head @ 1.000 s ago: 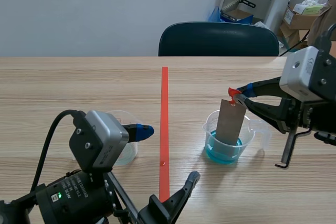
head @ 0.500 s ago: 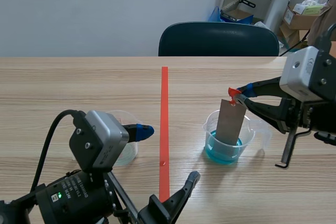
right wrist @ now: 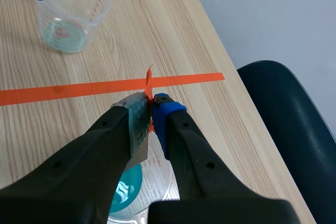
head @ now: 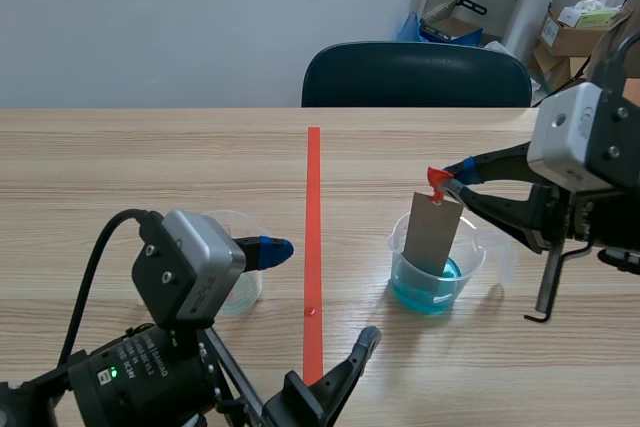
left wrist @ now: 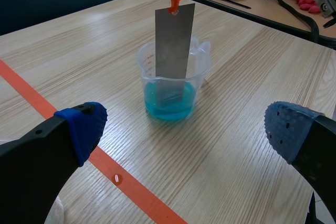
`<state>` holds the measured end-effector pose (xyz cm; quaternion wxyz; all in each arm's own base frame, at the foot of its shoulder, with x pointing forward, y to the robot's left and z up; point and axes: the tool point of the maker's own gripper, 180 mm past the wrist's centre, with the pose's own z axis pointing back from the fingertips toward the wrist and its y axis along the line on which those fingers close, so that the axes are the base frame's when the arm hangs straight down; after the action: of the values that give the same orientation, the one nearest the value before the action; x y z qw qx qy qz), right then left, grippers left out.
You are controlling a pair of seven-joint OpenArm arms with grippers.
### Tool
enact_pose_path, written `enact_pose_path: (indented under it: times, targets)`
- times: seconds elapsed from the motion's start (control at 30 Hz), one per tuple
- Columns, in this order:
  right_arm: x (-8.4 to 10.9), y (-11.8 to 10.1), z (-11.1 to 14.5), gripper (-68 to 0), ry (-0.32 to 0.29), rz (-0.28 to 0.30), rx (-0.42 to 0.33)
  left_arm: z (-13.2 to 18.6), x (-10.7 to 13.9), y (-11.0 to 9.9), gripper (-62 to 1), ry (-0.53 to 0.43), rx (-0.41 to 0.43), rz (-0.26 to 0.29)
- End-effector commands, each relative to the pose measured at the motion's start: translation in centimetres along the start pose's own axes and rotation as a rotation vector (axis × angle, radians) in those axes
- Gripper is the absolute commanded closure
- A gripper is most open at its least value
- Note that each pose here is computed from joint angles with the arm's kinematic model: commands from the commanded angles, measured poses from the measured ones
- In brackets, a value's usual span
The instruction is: Do the redox reaction experiment
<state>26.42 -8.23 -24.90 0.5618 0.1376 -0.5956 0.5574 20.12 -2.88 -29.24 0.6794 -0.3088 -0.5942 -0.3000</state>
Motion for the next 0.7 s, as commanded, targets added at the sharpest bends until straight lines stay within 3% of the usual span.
enact_pose_path:
  times: [0.0,0.47,0.67]
  targets:
    - [1.2,-1.3,0.5,-0.8,-0.020,0.040,-0.019,-0.2,1.0,0.0,-62.3,-0.037,-0.002,0.005]
    - [3.5,-4.0,1.6,-0.8,-0.039,0.134,-0.088,-0.2,1.0,0.0,-62.3,-0.037,-0.002,0.005]
    - [4.5,-4.3,2.1,-0.8,-0.057,0.121,-0.089,-0.2,1.0,0.0,-62.3,-0.038,-0.002,0.005]
